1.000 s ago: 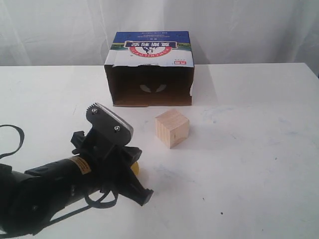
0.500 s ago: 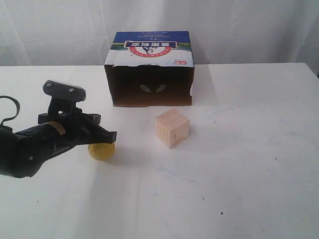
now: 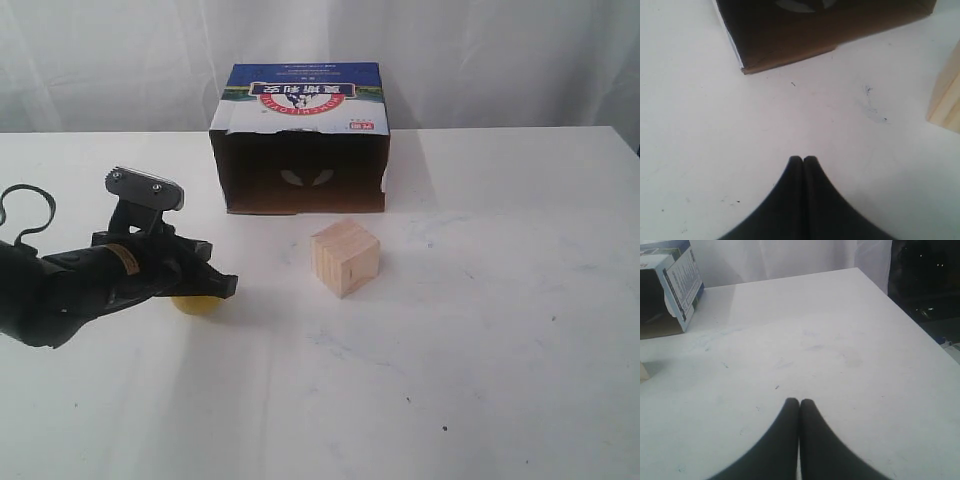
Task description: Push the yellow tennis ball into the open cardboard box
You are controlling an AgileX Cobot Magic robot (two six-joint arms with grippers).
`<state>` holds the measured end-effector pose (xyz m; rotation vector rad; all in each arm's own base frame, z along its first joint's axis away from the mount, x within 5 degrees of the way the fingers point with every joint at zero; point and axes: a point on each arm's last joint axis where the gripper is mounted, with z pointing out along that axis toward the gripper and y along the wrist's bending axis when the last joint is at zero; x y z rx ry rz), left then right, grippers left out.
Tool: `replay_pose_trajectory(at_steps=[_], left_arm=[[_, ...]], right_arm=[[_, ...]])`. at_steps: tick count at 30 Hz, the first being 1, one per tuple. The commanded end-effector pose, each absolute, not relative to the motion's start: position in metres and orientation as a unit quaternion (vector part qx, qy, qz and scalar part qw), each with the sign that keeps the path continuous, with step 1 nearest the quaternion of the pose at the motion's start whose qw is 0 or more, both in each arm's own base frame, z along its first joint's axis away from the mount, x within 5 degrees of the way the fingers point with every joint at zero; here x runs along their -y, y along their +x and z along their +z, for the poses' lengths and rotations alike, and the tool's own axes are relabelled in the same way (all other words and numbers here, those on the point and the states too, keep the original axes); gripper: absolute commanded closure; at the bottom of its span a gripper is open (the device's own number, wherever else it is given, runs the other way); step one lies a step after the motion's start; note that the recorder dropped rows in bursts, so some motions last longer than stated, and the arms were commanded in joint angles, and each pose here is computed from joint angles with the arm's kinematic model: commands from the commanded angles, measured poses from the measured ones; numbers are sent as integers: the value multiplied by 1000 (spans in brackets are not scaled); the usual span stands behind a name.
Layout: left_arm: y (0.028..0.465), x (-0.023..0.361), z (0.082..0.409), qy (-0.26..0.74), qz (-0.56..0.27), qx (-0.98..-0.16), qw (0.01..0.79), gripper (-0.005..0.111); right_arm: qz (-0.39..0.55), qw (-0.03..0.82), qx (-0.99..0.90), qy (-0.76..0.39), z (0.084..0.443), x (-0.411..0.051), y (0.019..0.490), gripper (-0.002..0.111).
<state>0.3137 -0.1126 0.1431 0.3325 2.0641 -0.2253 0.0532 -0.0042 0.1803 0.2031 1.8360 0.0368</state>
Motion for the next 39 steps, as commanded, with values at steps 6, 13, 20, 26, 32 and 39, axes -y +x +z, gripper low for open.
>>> replay_pose_trajectory(at_steps=[6, 13, 20, 26, 32, 39], left_arm=[[317, 112, 158, 150, -88, -825, 537, 107], [312, 109, 188, 160, -73, -800, 574, 107], [290, 96, 165, 98, -71, -863, 491, 107], [264, 83, 144, 67, -70, -864, 494, 107], [250, 81, 133, 86, -73, -874, 472, 107], [253, 83, 138, 58, -96, -860, 497, 107]], right_arm=[[17, 608, -789, 86, 182, 4, 53, 108], [17, 608, -789, 86, 182, 4, 53, 108], [17, 608, -789, 86, 182, 4, 53, 108], [17, 608, -789, 86, 182, 4, 53, 108], [17, 608, -789, 86, 182, 4, 53, 108], [17, 608, -789, 86, 182, 4, 53, 108]])
